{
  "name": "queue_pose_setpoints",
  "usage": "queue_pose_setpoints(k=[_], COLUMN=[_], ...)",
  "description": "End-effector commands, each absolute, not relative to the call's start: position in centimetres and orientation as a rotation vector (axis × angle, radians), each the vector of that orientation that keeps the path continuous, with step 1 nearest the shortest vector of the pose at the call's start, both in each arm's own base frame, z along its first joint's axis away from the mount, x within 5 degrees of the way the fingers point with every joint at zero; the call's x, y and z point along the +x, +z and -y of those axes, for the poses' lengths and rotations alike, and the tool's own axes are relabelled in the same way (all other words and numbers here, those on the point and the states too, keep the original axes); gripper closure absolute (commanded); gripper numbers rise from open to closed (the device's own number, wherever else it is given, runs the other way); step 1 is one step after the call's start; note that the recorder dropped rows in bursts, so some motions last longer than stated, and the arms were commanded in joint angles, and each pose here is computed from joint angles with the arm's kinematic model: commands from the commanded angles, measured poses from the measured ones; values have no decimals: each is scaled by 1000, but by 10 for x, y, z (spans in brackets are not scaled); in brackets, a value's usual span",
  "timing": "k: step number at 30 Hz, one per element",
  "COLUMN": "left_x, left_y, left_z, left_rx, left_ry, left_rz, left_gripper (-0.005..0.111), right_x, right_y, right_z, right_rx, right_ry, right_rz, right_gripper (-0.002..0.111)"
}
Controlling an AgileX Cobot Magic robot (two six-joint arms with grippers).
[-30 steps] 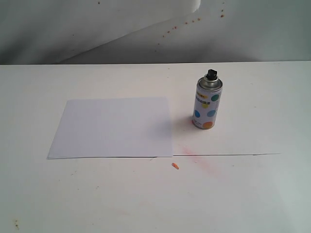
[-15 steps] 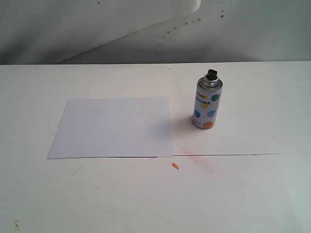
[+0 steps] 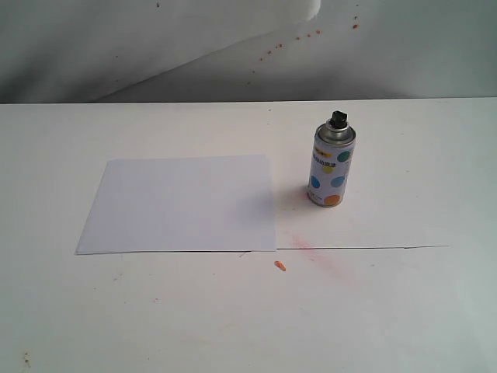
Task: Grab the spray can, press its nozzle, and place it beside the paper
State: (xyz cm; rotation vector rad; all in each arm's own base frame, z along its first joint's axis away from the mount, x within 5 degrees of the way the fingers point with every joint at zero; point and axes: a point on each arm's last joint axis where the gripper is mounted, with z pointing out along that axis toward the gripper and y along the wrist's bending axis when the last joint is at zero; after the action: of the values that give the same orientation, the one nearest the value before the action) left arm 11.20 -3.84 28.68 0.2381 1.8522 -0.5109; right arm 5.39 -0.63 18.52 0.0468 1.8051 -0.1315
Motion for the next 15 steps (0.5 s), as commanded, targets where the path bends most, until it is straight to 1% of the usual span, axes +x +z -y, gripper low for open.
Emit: queue_pose_setpoints(k=[1, 15], left_x=[111, 111], left_y=[285, 285], left_z=[39, 39], left_rx=[238, 240], left_ry=[-519, -517], left_rz=[-1850, -1849], left_gripper=[107, 107], right_x=[53, 53], right_y=[184, 182], right_z=[7, 7], right_rx=[40, 41], right_ry=[-153, -152], right_rz=[-1810, -1829], right_gripper=[108, 108])
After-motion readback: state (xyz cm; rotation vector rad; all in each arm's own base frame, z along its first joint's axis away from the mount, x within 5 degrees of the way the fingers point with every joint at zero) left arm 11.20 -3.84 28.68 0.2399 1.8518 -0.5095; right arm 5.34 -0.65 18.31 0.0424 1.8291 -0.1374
